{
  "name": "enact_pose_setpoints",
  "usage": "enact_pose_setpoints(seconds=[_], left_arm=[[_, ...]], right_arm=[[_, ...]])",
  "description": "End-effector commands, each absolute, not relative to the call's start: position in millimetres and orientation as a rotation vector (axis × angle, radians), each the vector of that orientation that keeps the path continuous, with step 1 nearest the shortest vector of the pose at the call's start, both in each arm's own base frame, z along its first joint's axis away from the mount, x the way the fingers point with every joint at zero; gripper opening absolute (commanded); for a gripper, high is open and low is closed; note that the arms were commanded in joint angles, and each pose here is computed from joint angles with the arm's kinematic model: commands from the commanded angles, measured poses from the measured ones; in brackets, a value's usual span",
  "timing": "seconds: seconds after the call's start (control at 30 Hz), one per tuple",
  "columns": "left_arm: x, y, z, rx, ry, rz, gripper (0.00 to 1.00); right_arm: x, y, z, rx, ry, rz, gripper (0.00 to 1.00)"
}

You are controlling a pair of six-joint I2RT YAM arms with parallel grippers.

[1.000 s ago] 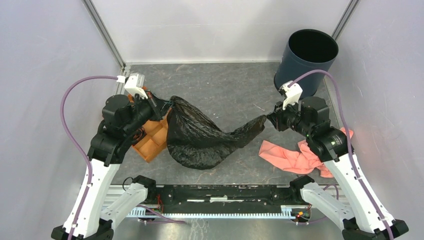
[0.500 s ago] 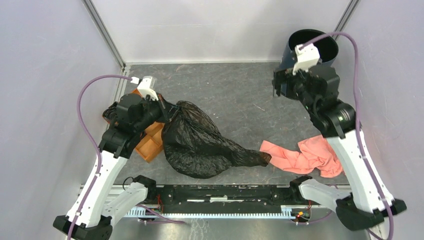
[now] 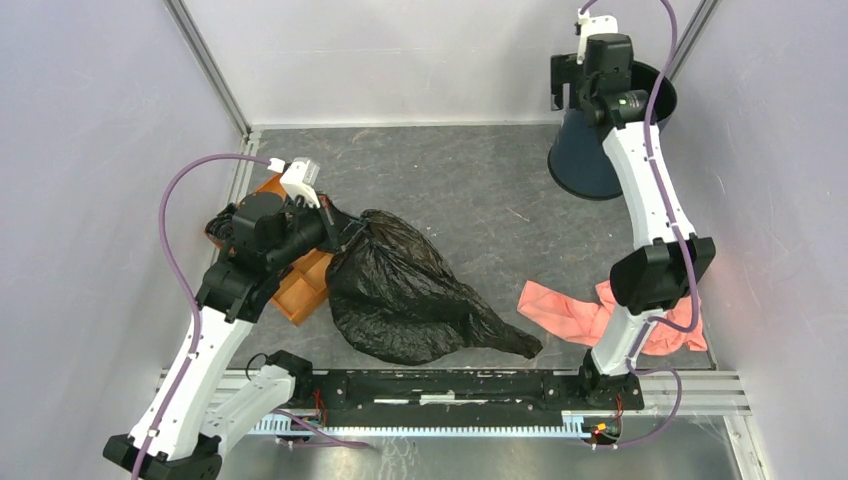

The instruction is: Put the trash bags into the trash bin

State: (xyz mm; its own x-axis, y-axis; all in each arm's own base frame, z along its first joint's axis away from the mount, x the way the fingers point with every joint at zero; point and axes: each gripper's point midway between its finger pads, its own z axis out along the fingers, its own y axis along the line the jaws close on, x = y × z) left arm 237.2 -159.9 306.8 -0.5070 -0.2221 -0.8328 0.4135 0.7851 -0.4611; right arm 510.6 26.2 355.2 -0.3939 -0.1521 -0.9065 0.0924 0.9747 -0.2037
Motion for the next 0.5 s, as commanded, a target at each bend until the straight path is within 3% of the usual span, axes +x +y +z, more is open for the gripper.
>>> enact_pose_setpoints(seconds=[0.0,0.23,0.33,0.47], left_arm=[[229.4,-158.9,318.6,0.124,1.933,-0.809,0.02],[224.8,-154.5,328.7,0.123,1.938,-0.791,0.02],[221.4,-152.2,331.2,0.11,1.936,-0.789,0.02],[215.3,-149.8,335.8,0.086,1.934,-0.802,0.02]], right_arm=[[522.6,-2.8,355.5,-0.029,1.963,-0.242,0.98],[544.4,-5.0,324.9,-0.177,1.994,-0.201,0.97],[552.4,-9.2,312.5,-0.223,2.005,-0.245,0.92],[565.8,-18.5,296.3,-0.247,2.035,-0.321,0.79]])
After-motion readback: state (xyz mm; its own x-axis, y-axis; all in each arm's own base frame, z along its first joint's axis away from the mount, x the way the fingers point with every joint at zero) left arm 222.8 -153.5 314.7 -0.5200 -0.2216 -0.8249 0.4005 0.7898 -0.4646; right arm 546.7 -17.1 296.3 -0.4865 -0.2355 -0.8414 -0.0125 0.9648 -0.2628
